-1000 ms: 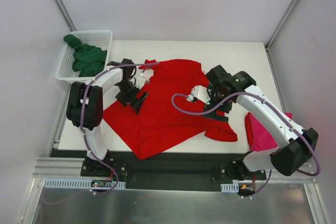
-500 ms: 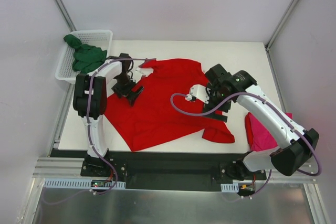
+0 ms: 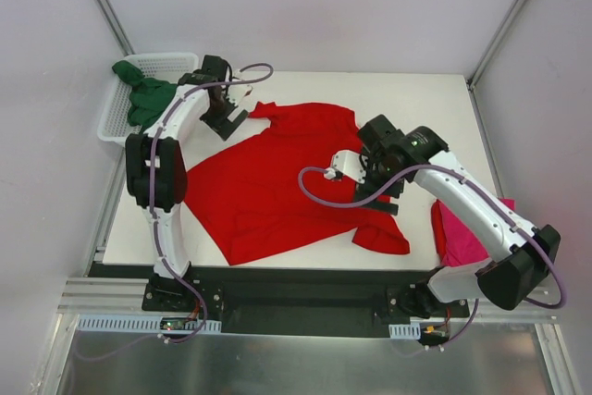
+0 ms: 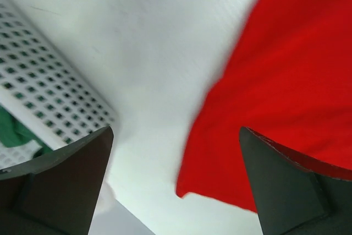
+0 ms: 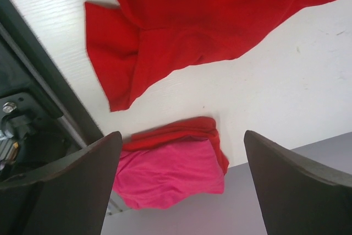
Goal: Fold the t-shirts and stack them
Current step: Flatten out the tshirt
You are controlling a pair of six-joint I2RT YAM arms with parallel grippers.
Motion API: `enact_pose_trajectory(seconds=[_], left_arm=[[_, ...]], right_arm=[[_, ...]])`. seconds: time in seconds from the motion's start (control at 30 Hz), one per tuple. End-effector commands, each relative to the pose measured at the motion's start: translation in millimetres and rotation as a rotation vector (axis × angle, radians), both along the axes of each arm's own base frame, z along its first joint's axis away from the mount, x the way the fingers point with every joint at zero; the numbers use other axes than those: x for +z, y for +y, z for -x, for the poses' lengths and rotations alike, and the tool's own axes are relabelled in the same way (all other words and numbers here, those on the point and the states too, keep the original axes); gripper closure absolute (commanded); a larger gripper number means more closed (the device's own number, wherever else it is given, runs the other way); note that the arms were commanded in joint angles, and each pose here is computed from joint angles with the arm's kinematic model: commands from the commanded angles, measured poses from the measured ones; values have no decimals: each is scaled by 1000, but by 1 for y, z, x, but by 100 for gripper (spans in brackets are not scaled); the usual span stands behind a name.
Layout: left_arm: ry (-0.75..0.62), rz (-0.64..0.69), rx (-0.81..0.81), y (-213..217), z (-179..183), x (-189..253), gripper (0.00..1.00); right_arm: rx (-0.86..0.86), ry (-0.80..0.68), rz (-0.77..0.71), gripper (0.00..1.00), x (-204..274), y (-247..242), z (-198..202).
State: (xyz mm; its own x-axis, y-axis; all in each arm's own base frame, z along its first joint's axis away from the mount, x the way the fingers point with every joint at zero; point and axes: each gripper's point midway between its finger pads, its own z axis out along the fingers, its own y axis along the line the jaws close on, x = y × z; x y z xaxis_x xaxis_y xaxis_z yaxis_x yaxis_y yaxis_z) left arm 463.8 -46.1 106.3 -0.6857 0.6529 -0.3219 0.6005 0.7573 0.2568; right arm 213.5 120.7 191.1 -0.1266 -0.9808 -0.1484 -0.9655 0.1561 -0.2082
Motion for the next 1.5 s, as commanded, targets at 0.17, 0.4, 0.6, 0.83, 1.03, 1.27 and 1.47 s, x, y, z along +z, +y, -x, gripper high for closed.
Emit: enact_pose_trajectory(seconds=[0.17, 0.4, 0.6, 0.83, 1.03, 1.27, 1.47], left_arm=[[148, 164, -19, -43, 90, 0, 1], [147, 93, -52, -16, 155, 10, 1], [111, 50, -46, 6, 201, 32, 1], [103, 47, -34, 15, 228, 40, 1], [104, 55, -17, 14, 228, 40, 1], [107, 95, -20, 5, 217, 45, 1], [139, 164, -6, -18, 190, 40, 1]], right_arm=[[-103, -210, 12, 4, -18, 28, -79], [-152, -313, 48, 4, -57, 63, -167], [-142, -343, 141, 4, -108, 69, -209], [-144, -361, 363, 4, -146, 26, -238], [-237, -366, 534, 4, -145, -42, -258], [-305, -256, 624, 4, -144, -115, -213], [-383, -277, 422, 4, -85, -96, -193]])
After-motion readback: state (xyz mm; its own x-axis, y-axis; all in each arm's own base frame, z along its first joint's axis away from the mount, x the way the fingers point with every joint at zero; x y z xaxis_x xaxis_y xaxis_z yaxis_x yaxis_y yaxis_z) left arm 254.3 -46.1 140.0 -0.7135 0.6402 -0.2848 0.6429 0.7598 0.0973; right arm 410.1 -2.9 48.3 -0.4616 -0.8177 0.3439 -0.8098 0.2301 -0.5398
